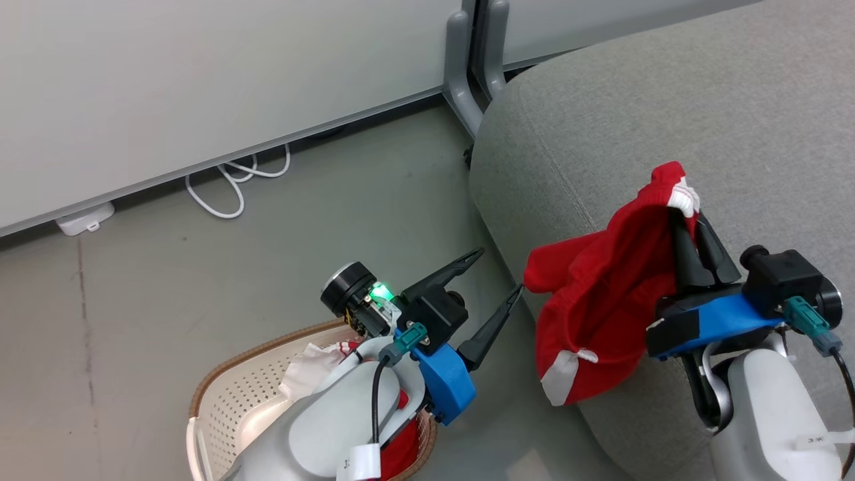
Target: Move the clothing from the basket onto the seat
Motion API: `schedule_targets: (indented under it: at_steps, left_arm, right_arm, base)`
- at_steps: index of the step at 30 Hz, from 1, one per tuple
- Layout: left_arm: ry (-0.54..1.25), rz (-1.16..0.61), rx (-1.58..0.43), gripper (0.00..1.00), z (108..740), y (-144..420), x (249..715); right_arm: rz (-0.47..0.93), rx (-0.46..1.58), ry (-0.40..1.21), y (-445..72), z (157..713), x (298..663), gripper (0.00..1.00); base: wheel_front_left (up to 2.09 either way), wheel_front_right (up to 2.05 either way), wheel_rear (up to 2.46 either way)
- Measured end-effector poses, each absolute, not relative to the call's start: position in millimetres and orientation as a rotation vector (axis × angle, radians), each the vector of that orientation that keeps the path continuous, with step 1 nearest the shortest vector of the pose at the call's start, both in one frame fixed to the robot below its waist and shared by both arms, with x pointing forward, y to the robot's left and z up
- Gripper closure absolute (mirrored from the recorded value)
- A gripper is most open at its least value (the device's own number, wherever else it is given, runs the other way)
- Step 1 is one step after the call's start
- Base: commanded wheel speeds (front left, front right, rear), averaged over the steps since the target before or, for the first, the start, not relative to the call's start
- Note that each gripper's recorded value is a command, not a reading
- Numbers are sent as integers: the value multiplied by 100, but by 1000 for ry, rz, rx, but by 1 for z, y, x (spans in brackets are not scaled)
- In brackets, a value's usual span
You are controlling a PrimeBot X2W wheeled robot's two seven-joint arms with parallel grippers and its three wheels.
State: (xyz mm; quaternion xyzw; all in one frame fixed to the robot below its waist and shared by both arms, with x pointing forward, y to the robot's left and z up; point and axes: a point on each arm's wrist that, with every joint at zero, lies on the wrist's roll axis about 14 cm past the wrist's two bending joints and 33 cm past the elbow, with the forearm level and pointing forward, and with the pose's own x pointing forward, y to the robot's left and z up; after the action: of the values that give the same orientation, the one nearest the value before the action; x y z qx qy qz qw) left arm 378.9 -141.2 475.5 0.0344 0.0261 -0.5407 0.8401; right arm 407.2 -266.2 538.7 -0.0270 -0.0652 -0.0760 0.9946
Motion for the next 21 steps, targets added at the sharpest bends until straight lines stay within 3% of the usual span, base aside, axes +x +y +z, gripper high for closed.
schedule_targets:
  at_steps: [8, 21]
  left_arm:
    - [70, -1236, 64, 0, 469, -165, 360]
    - [54, -1242, 48, 0, 477, -168, 357]
  right_arm:
    - [-283, -58, -107, -306, 531, 375, 100]
    - [-293, -54, -112, -308, 532, 368, 100]
  base:
    - [0, 0, 0]
    - [0, 0, 0]
